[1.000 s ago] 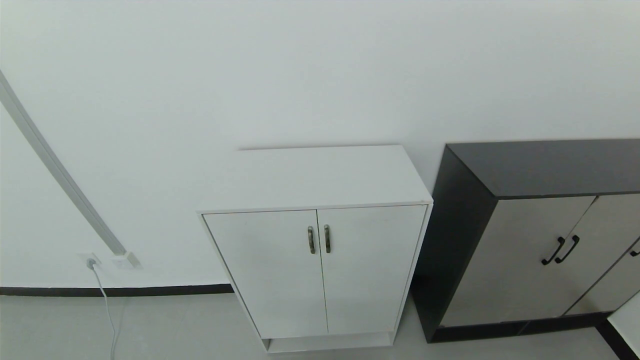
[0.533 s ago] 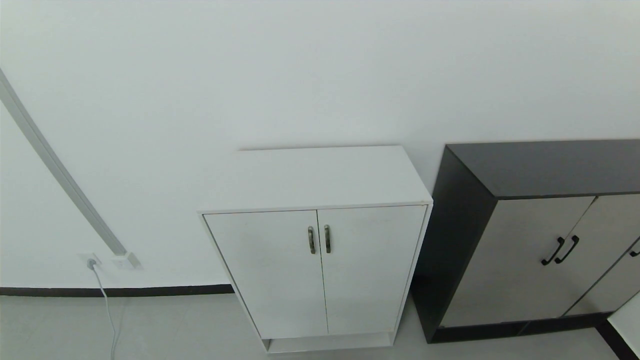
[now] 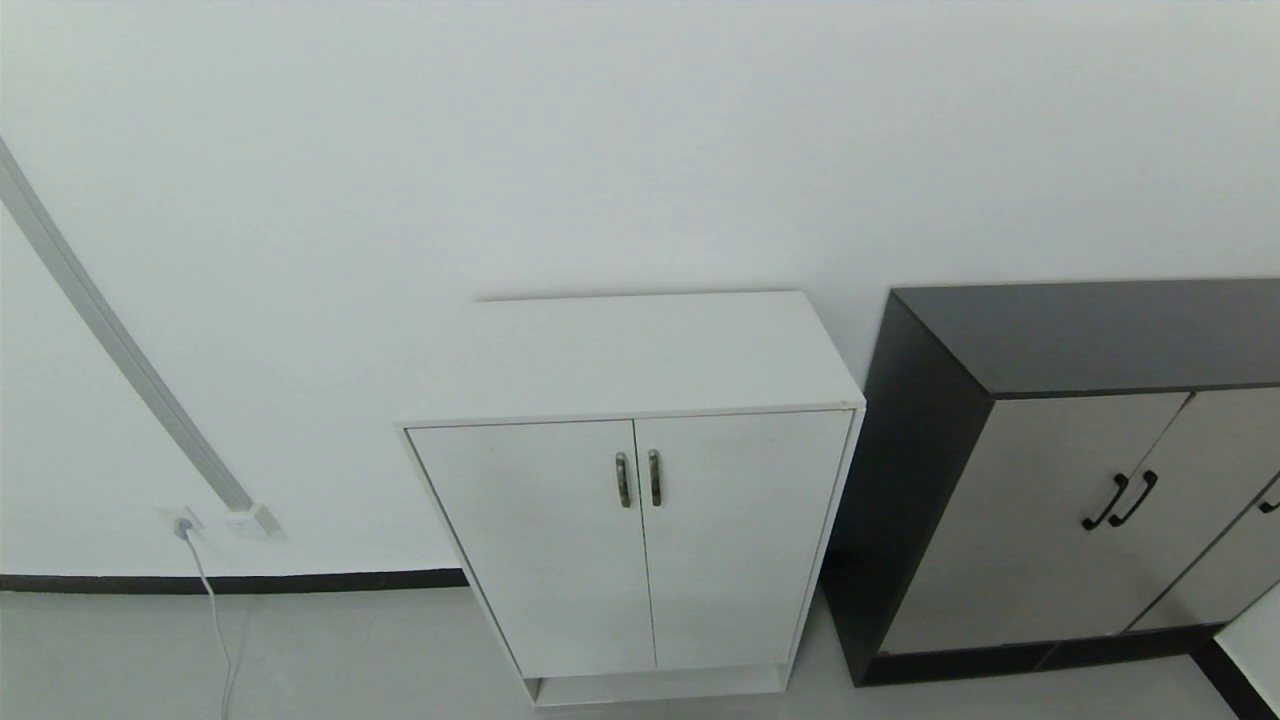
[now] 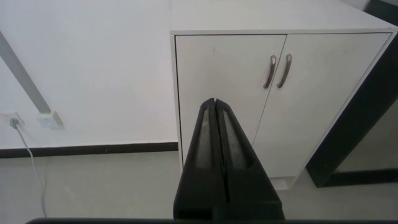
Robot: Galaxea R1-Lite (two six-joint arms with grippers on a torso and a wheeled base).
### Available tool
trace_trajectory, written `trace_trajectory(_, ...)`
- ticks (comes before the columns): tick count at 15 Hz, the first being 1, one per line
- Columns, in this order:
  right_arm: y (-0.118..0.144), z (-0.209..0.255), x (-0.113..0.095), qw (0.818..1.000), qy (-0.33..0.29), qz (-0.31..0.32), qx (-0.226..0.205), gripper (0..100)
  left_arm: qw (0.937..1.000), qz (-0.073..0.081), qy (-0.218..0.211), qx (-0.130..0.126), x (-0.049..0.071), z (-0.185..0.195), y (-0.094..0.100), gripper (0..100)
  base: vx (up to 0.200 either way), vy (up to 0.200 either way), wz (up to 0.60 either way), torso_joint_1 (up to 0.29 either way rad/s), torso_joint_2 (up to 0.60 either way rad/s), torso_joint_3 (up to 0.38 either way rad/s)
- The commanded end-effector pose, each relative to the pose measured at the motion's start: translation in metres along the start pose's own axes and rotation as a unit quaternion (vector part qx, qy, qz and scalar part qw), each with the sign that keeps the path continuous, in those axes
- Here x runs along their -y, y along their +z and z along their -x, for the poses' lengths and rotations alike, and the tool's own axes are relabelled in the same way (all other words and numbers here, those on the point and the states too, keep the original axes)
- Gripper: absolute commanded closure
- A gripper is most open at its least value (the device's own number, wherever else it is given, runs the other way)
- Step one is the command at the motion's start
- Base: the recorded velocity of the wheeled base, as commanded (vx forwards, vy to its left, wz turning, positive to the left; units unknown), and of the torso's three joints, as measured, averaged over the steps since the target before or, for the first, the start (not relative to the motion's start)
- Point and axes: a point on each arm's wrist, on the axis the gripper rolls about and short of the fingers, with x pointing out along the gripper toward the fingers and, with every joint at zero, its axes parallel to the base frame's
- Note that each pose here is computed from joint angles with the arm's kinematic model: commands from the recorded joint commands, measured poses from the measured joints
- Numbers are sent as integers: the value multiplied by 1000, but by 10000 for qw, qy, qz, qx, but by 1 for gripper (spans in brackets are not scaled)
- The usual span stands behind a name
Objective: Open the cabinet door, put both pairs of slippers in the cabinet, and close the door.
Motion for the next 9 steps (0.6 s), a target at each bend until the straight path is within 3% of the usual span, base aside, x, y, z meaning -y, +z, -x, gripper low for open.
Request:
trace_trajectory(1,-2,6,0,9989,-207,-84,410,100,10000,1,3,-1,0,0,0,100,0,0,0,0,0,0)
trace_trajectory(5,-8,18,-1,9920,-335,-92,1210,100,10000,1,3,-1,0,0,0,100,0,0,0,0,0,0)
trace_trajectory(9,-10,22,-1,9879,-190,-204,1527,100,10000,-29,-13,-1,0,0,0,100,0,0,0,0,0,0)
